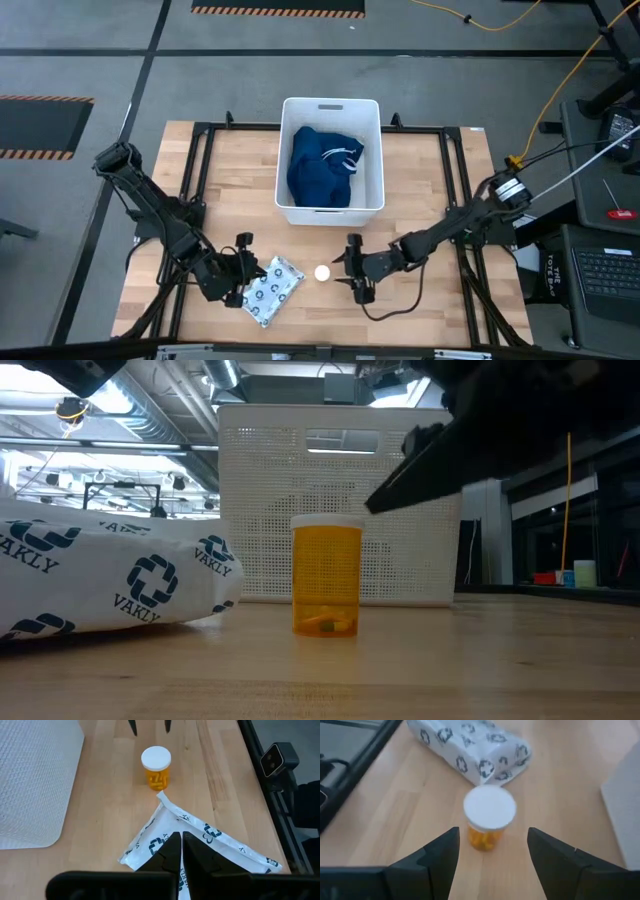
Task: Pick & place medical supplies in basket/bin
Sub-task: Put the orange pill bottle into the white bin
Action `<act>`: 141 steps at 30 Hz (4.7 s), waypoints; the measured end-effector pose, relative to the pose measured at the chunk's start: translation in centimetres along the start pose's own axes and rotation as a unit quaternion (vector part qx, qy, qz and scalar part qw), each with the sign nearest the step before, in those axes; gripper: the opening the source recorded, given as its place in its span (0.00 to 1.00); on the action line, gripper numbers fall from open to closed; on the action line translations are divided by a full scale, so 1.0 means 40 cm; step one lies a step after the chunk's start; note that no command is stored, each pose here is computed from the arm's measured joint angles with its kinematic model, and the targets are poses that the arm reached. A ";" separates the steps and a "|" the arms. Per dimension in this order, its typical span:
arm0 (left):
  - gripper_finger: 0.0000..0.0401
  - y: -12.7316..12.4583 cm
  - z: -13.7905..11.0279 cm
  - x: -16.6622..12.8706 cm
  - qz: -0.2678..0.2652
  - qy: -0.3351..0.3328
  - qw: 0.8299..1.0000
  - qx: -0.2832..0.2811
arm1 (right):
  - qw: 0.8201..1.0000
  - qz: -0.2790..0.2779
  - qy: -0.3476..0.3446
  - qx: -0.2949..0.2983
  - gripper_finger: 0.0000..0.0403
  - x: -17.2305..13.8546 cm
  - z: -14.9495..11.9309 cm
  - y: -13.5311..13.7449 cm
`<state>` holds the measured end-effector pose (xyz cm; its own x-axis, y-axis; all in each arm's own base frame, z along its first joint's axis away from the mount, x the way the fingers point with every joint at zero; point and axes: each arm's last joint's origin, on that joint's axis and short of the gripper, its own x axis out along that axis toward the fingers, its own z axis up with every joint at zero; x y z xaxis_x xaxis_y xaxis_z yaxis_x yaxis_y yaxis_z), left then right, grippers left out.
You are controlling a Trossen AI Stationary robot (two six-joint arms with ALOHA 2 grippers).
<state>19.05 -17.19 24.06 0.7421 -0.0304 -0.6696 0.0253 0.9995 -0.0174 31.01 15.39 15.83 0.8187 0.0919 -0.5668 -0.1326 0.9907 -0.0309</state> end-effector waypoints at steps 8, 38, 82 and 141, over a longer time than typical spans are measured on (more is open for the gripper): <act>0.02 0.000 0.000 0.000 0.000 0.000 1.000 0.000 | 1.000 -0.015 -0.015 0.008 0.58 0.050 -0.024 -0.001; 0.01 0.000 -0.001 0.000 0.001 0.001 1.000 0.001 | 0.997 -0.018 -0.058 0.052 0.58 0.128 -0.062 -0.014; 0.01 0.001 -0.002 0.001 0.002 0.002 1.000 0.002 | 0.992 -0.006 -0.100 0.070 0.50 0.195 -0.067 -0.017; 0.01 0.061 0.031 0.018 0.181 -0.069 0.978 0.076 | 0.967 -0.150 -0.202 -0.031 0.46 -0.322 0.292 -0.452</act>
<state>20.48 -14.80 24.47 0.8042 0.3142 -0.5046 -0.1639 0.9332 0.3198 29.40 -2.54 33.30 0.9755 -0.1544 -0.1570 0.1217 0.9722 -0.2001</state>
